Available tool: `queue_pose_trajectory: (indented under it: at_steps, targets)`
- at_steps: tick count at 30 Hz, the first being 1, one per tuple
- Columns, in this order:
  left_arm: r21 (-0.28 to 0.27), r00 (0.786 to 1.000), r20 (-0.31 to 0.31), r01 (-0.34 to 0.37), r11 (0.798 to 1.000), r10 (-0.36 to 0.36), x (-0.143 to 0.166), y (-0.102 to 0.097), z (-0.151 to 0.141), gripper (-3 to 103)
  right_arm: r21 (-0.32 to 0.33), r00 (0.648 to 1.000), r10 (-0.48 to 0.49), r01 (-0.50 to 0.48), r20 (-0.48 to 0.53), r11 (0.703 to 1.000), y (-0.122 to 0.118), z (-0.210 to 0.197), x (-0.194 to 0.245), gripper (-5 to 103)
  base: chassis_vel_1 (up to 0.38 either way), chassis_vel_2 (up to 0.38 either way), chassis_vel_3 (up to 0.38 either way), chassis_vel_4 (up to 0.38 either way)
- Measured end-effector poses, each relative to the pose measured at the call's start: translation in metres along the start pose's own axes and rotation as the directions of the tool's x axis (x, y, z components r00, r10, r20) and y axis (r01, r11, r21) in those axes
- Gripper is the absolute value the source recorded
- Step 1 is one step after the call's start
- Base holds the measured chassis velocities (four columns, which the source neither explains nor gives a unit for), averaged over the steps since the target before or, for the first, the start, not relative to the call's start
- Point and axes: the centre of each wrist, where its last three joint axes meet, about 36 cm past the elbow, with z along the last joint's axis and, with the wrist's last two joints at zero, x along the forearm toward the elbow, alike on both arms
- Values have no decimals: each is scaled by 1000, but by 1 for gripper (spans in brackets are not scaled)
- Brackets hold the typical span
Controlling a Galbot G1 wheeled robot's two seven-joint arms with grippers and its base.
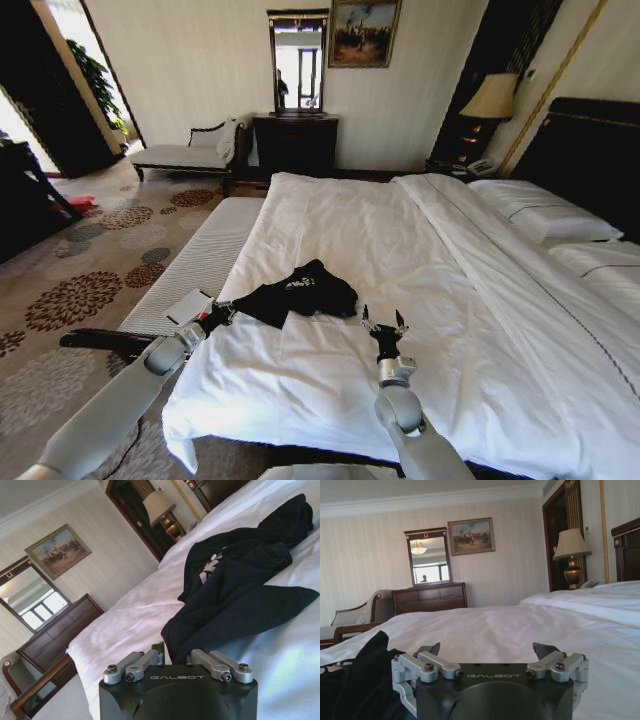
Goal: Fold the clothes on the bed.
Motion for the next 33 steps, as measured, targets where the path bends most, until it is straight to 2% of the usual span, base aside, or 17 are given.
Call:
queue_pose_trajectory:
  at_steps: [6,10,11,12,14,15,16,17,18,21,22,25,27,28,31,32,33]
  targets:
    - [53,1000,1,10,999,-10,26,-2,-4,40,9,1000,13,-13,5,1000,-8,-3,3,100,0,0,0,0]
    - [255,997,59,25,967,-41,29,-5,-32,57,16,999,36,-37,14,999,-15,-4,8,100,0,0,0,0]
    - [255,997,59,25,967,-41,29,-5,-32,57,16,999,36,-37,14,999,-15,-4,8,100,0,0,0,0]
    - [330,995,77,32,943,-61,24,-8,-44,62,19,999,45,-46,15,999,-17,-4,10,100,0,0,0,0]
    - [490,987,108,51,870,-118,12,-14,-72,68,23,998,52,-53,18,998,-19,-3,12,100,0,0,0,0]
    - [579,981,115,63,813,-158,6,-18,-86,73,24,998,52,-53,19,998,-19,-3,12,100,0,0,0,0]
    - [631,977,115,68,773,-180,3,-20,-94,78,24,998,52,-53,19,998,-18,-3,12,100,0,0,0,0]
    - [631,977,115,68,773,-180,3,-20,-94,78,24,998,52,-53,19,998,-18,-3,12,100,0,0,0,0]
    - [688,973,112,72,722,-204,0,-23,-103,84,23,999,50,-50,20,998,-17,-4,11,100,0,0,0,0]
    - [774,967,91,81,628,-236,-2,-28,-111,94,23,999,49,-49,23,999,-17,-4,10,100,0,0,0,0]
    - [774,967,91,81,628,-236,-2,-28,-111,94,23,999,49,-49,23,999,-17,-4,10,100,0,0,0,0]
    - [878,973,-8,117,464,-230,-2,-30,-112,99,27,998,57,-58,25,998,-21,-5,10,100,0,0,0,0]
    - [928,975,-91,157,338,-205,-2,-33,-108,100,28,998,62,-63,23,998,-22,-4,9,100,0,0,0,0]
    - [928,975,-91,157,338,-205,-2,-33,-108,100,28,998,62,-63,23,998,-22,-4,9,100,0,0,0,0]
    - [969,963,-238,244,34,-124,2,-41,-103,100,30,997,68,-69,22,997,-24,-4,8,100,0,0,0,0]
    - [969,963,-238,244,34,-124,2,-41,-103,100,30,997,68,-69,22,997,-24,-4,8,100,0,0,0,0]
    - [964,958,-265,262,-35,-108,4,-43,-102,100,30,997,69,-70,22,997,-25,-3,8,100,0,0,0,0]
